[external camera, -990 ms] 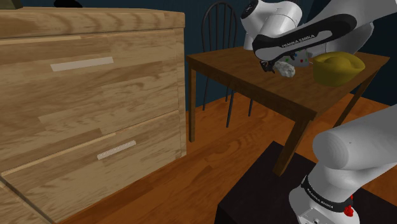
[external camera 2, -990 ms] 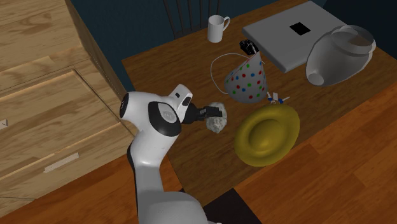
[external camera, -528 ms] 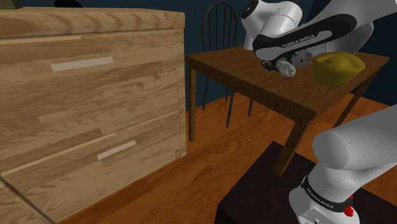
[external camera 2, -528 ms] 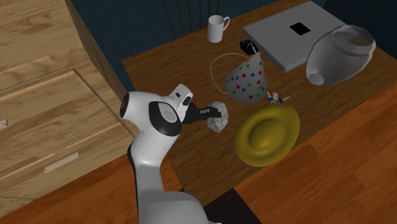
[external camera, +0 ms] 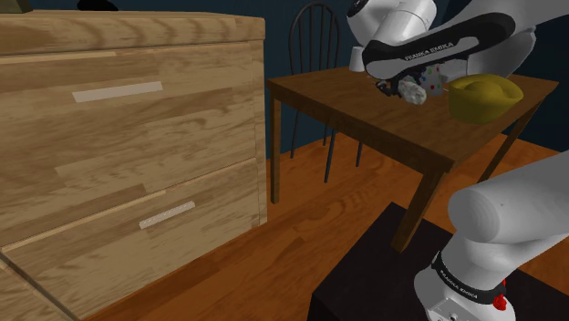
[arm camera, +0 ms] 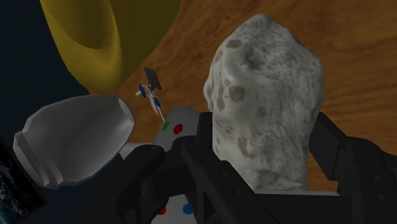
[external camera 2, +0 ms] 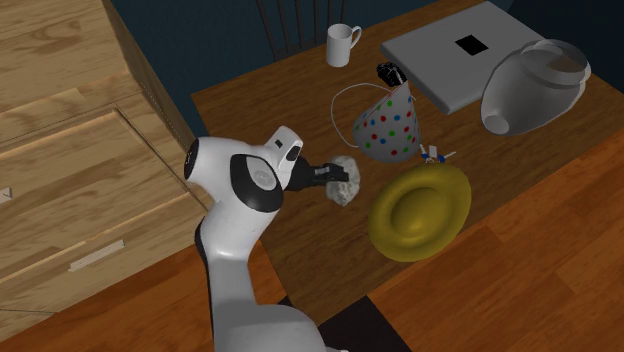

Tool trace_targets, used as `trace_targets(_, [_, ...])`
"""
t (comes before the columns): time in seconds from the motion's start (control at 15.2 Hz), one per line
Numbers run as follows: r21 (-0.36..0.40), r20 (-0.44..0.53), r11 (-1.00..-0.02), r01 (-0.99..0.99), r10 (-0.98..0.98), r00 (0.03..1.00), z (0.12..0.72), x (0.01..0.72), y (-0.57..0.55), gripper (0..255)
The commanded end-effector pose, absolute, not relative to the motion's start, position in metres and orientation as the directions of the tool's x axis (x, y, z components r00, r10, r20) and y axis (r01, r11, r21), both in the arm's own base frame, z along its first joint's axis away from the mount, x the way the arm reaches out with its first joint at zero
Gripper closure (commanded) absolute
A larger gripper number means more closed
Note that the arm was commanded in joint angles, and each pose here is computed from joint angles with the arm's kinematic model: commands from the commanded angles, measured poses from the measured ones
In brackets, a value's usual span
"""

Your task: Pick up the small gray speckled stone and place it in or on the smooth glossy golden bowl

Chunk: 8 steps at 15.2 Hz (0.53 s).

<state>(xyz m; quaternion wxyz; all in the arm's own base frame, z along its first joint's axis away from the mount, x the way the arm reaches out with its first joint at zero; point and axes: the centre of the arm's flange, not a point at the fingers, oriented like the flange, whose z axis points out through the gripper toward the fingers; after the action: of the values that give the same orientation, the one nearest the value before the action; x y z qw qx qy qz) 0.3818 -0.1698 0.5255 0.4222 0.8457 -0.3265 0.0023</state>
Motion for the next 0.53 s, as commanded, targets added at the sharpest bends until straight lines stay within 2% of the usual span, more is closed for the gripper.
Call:
trace_targets(0.0, [0.713,0.279,-0.430,-0.554,-0.550,0.787,0.536,0.382,-0.170,255])
trace_targets(0.46, [0.713,0.279,-0.430,-0.554,-0.550,0.787,0.573,0.382,-0.170,255])
